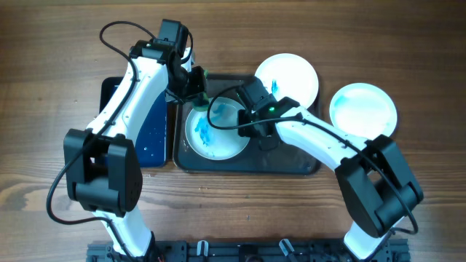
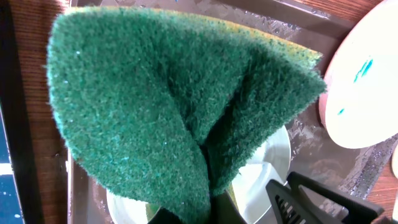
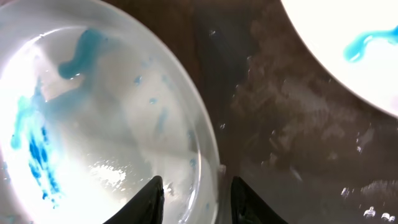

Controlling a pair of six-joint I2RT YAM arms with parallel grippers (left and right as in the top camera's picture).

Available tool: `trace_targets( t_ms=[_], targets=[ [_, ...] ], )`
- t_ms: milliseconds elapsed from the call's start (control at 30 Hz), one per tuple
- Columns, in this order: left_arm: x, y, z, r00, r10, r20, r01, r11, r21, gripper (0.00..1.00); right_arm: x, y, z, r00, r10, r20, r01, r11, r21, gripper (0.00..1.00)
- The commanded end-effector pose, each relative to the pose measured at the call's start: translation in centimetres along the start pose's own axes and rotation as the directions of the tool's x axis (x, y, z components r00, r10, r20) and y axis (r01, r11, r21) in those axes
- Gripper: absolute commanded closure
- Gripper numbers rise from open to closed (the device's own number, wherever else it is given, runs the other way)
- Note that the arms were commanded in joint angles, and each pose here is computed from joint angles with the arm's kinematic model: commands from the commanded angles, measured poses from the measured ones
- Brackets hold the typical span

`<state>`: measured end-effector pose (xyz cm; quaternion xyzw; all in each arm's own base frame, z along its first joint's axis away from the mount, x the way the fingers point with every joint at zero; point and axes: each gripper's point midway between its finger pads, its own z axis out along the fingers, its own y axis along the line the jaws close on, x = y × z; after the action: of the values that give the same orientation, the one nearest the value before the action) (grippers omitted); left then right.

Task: Clean dirty plates on tray and stack at the side
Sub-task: 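Grasp the lower-right plate rim with right gripper, drag it left, then scrub the second plate with the sponge in left gripper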

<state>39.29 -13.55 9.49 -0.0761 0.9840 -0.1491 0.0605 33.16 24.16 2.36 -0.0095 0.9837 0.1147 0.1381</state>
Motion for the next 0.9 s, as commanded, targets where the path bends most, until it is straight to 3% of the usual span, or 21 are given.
trace_targets(
  t_ms=[0, 100, 233, 500, 667, 867],
  targets=[
    [0.1, 0.1, -0.3, 1.000, -0.010, 0.011, 0.011, 1.000, -0.008, 0.96, 0.6, 0.1, 2.0, 0.997, -0.037, -0.066, 0.036, 0.999, -0.031, 0.65],
    [0.7, 0.5, 0.1, 1.000, -0.018, -0.009, 0.018, 1.000, -0.017, 0.96, 1.0, 0.0, 3.0, 0.995, -0.036, -0.089, 0.033, 0.999, -0.037, 0.66],
    [2.2, 1.2, 1.5, 0.997, -0.066, -0.049, 0.064, 0.997, -0.032, 0.96, 0.7, 0.0, 3.0, 0.996, -0.028, -0.080, 0.025, 0.999, -0.040, 0.96],
    [7.2, 2.8, 5.7, 0.987, -0.051, -0.153, 0.038, 0.996, -0.083, 0.96, 0.8, -0.1, 3.0, 0.996, -0.027, -0.083, 0.024, 0.999, -0.038, 0.96],
    [11.0, 5.5, 8.2, 0.966, -0.138, -0.217, 0.108, 0.983, -0.146, 0.96, 0.8, -0.8, 3.0, 0.994, 0.028, -0.104, -0.032, 0.999, -0.039, 0.96],
    [13.3, 6.9, 9.2, 0.957, -0.141, -0.255, 0.096, 0.979, -0.180, 0.96, 0.8, -0.8, 2.9, 0.991, 0.045, -0.126, -0.054, 0.996, -0.071, 0.96]
  ],
)
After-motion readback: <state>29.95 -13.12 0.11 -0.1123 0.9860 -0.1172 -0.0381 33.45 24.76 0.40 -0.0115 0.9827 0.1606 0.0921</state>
